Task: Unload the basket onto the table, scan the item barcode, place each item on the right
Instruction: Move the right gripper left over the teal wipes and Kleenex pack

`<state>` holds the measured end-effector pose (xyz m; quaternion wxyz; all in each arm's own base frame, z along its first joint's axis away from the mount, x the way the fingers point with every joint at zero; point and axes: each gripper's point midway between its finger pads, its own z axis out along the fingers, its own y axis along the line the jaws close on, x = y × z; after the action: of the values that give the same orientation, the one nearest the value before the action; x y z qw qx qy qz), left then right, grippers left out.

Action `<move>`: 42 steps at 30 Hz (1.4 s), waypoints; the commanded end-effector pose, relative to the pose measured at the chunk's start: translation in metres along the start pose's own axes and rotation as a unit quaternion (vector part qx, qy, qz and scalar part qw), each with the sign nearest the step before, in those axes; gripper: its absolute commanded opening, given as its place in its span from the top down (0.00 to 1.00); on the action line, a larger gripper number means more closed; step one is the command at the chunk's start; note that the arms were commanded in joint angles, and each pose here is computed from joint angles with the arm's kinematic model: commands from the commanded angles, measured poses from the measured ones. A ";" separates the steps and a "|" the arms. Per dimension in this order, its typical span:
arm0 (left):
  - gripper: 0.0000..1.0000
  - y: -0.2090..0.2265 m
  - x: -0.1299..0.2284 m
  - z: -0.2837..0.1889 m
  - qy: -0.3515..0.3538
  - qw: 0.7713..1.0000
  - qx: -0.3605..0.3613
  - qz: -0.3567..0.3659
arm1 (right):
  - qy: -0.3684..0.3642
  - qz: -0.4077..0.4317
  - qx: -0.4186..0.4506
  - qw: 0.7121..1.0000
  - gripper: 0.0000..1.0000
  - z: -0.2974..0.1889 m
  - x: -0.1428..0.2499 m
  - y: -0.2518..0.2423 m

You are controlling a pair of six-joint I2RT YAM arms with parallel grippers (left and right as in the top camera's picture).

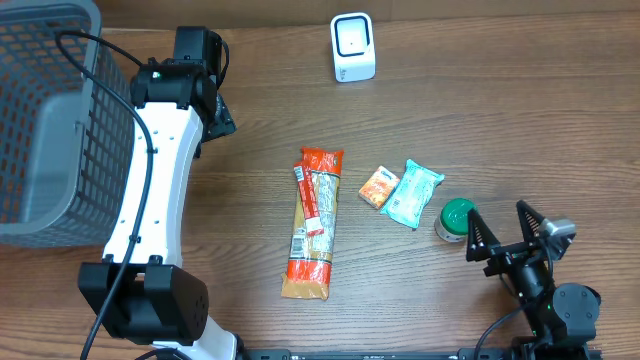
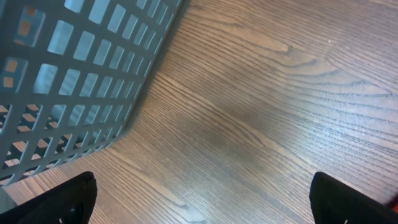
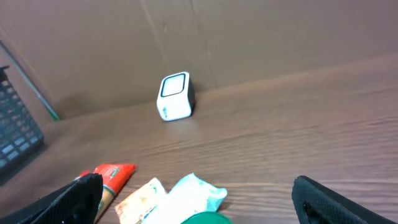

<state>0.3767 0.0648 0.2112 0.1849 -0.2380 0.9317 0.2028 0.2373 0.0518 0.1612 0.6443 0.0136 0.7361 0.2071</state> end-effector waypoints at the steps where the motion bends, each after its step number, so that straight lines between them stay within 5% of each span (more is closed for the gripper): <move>1: 0.00 0.000 -0.003 -0.005 -0.007 1.000 0.006 -0.006 | -0.015 0.000 -0.018 1.000 0.00 -0.010 -0.027 0.016; 10: 0.00 0.000 -0.003 -0.005 -0.007 1.000 0.006 -0.006 | -0.034 0.015 -0.018 0.999 0.00 -0.033 -0.098 0.042; 16: 0.00 0.000 -0.003 -0.005 -0.007 1.000 0.006 -0.006 | 0.048 0.040 0.011 0.998 0.00 -0.023 -0.155 0.057; 23: 0.00 0.000 -0.003 -0.005 -0.007 1.000 0.006 -0.006 | 0.169 0.078 0.017 0.982 0.00 0.002 -0.174 0.068; 29: 0.00 0.000 -0.003 -0.005 -0.007 1.000 0.006 -0.006 | 0.263 0.123 -0.043 0.956 0.00 0.025 -0.145 0.083; 30: 0.01 0.000 -0.003 -0.005 -0.007 1.000 0.006 -0.006 | 0.280 0.132 -0.048 0.950 0.12 0.029 -0.138 0.084; 32: 0.00 0.000 -0.003 -0.005 -0.007 1.000 0.006 -0.006 | 0.307 0.144 -0.038 0.940 0.58 0.035 -0.125 0.078; 34: 0.00 0.000 -0.003 -0.005 -0.007 1.000 0.006 -0.006 | 0.334 0.156 -0.025 0.929 0.74 0.040 -0.111 0.072; 38: 0.00 0.000 -0.003 -0.005 -0.007 1.000 0.006 -0.006 | 0.377 0.173 0.002 0.910 0.80 0.048 -0.088 0.059; 42: 0.00 0.000 -0.003 -0.005 -0.007 1.000 0.006 -0.006 | 0.415 0.174 0.043 0.892 0.73 0.050 -0.066 0.044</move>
<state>0.3765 0.0647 0.2110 0.1845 -0.2381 0.9318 0.2025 0.2812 0.0926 0.2393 0.2386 0.0761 0.9233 0.2911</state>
